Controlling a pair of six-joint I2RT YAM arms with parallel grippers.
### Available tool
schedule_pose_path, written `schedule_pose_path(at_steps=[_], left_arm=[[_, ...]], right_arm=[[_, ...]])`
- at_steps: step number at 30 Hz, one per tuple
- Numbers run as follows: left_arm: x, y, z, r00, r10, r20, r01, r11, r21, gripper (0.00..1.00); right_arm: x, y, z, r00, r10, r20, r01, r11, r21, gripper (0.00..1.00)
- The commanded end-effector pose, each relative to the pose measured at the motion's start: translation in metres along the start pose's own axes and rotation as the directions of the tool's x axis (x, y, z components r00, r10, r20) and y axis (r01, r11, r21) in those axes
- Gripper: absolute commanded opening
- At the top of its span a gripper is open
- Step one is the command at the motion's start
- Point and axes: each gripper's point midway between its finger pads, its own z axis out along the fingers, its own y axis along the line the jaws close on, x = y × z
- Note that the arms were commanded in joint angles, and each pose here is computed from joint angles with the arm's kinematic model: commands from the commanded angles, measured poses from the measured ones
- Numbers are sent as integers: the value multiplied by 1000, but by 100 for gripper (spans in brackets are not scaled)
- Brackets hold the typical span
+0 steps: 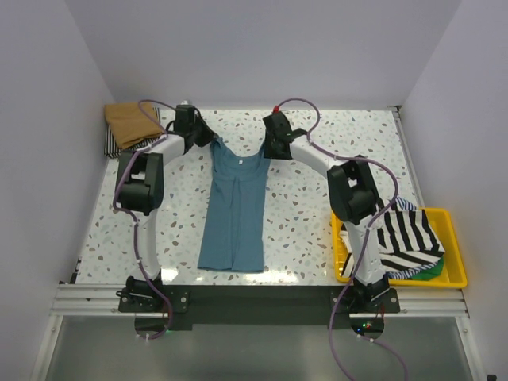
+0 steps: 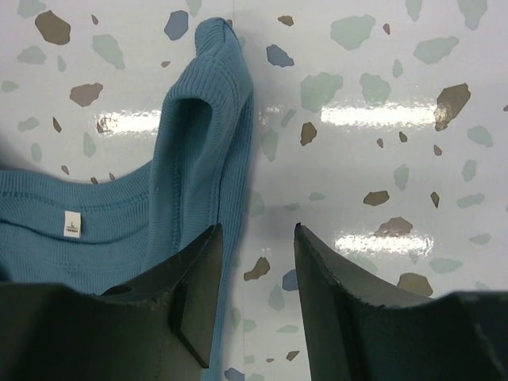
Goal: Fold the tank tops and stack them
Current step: Fold the tank top
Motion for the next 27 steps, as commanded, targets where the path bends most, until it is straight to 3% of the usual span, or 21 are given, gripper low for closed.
schedule_pose_path(at_steps=[1,14,18,27], left_arm=[[-9,-32,1,1000,5,31,-8,996,85,0],[-12,-40,0,999,24,31,-27,994,109,0],[-16,-41,-7,999,30,41,-34,994,104,0],[-49,-13,-44,990,24,142,-28,999,24,0]], right_arm=[[-23,7,2,998,40,55,-38,999,-29,45],[-37,15,17,994,61,87,-58,997,-46,45],[-39,20,21,990,94,101,-88,994,-63,34],[-54,32,28,982,127,141,-113,988,-104,28]])
